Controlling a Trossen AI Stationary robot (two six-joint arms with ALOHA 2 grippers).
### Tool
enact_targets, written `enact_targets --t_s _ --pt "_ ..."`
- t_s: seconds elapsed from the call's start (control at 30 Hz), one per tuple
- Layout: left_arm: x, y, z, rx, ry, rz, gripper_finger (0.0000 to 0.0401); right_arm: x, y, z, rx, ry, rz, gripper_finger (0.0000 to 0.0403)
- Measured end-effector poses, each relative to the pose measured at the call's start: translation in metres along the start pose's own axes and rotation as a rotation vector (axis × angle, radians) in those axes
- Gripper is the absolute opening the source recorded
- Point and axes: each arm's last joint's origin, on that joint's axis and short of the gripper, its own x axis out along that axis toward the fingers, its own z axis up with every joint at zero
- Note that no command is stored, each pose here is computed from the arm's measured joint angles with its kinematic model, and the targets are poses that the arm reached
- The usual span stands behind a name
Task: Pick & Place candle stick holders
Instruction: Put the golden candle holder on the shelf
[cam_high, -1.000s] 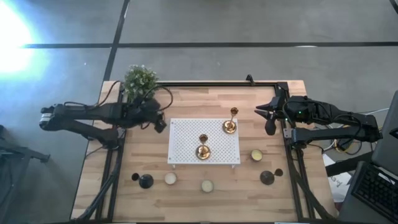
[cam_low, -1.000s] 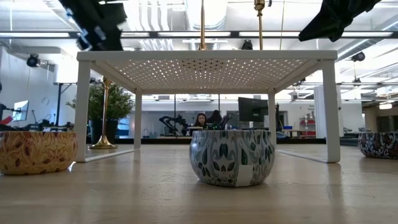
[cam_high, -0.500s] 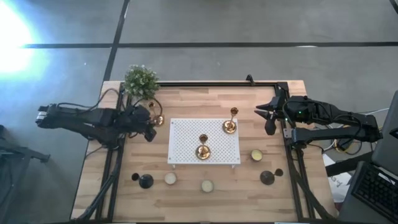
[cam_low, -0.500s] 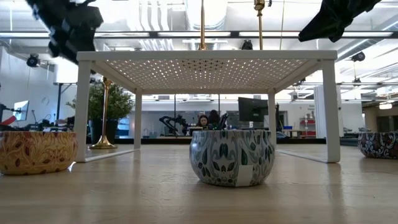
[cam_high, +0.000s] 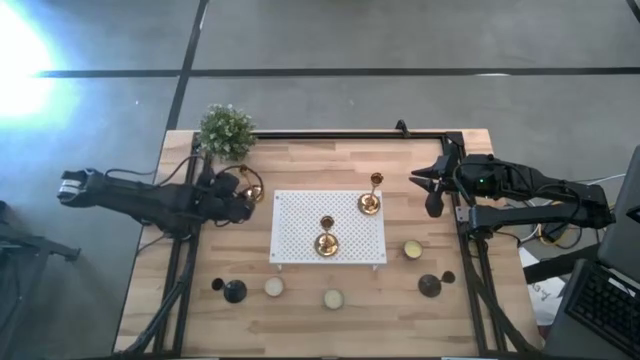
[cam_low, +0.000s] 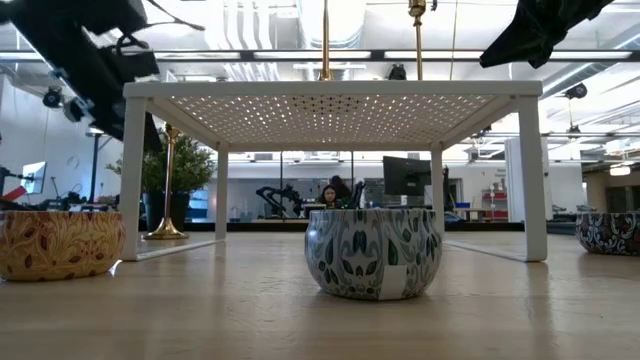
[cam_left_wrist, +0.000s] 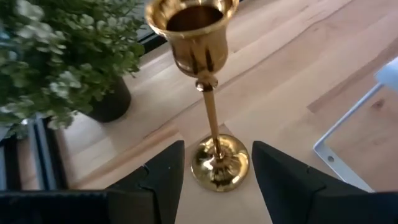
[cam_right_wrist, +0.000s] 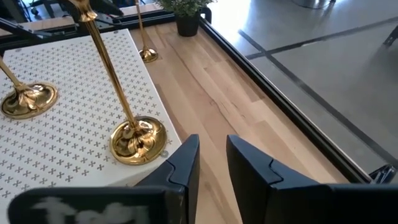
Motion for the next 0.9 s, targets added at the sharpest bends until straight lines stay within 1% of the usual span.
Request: enact_targets --t_s 0.13,0.23,0.37,0.47,0.57,0.63,0.7,0.83,0.87,0.9 --pt "0.013 -0.001 -0.007 0.000 -0.031 -0.002 0.0193 0.000 0.000 0.000 0.000 -0.002 0.000 0.0077" --pt "0.022 -0.001 -0.009 -0.033 -0.081 0.017 0.0193 0.000 0.000 0.000 0.000 -0.002 -0.004 0.0082" --pt "0.033 0.001 -0.011 -0.059 -0.122 0.029 0.0193 0.000 0.000 0.000 -0.004 -0.003 -0.005 0.0088" --pt "0.041 0.005 -0.012 -0.078 -0.145 0.059 0.0192 0.000 0.000 0.000 -0.004 -0.002 -0.005 0.0091" --pt "0.048 0.008 -0.013 -0.090 -0.189 0.083 0.0181 0.000 0.000 0.000 -0.004 -0.002 -0.006 0.0091" --pt "0.053 0.008 -0.015 -0.091 -0.221 0.070 0.0160 0.000 0.000 0.000 -0.014 -0.003 -0.007 0.0087" --pt "0.055 0.007 -0.015 -0.082 -0.247 0.042 0.0127 0.000 0.000 0.000 -0.023 -0.003 -0.007 0.0083" --pt "0.057 0.006 -0.015 -0.019 -0.289 0.000 0.0029 0.000 0.000 0.000 -0.030 -0.002 -0.007 0.0074" --pt "0.056 0.005 -0.014 -0.004 -0.298 -0.014 0.0018 0.000 0.000 0.000 -0.030 -0.002 -0.007 0.0072" --pt "0.055 0.005 -0.013 0.012 -0.303 -0.021 0.0017 0.000 0.000 0.000 -0.030 -0.002 -0.007 0.0070"
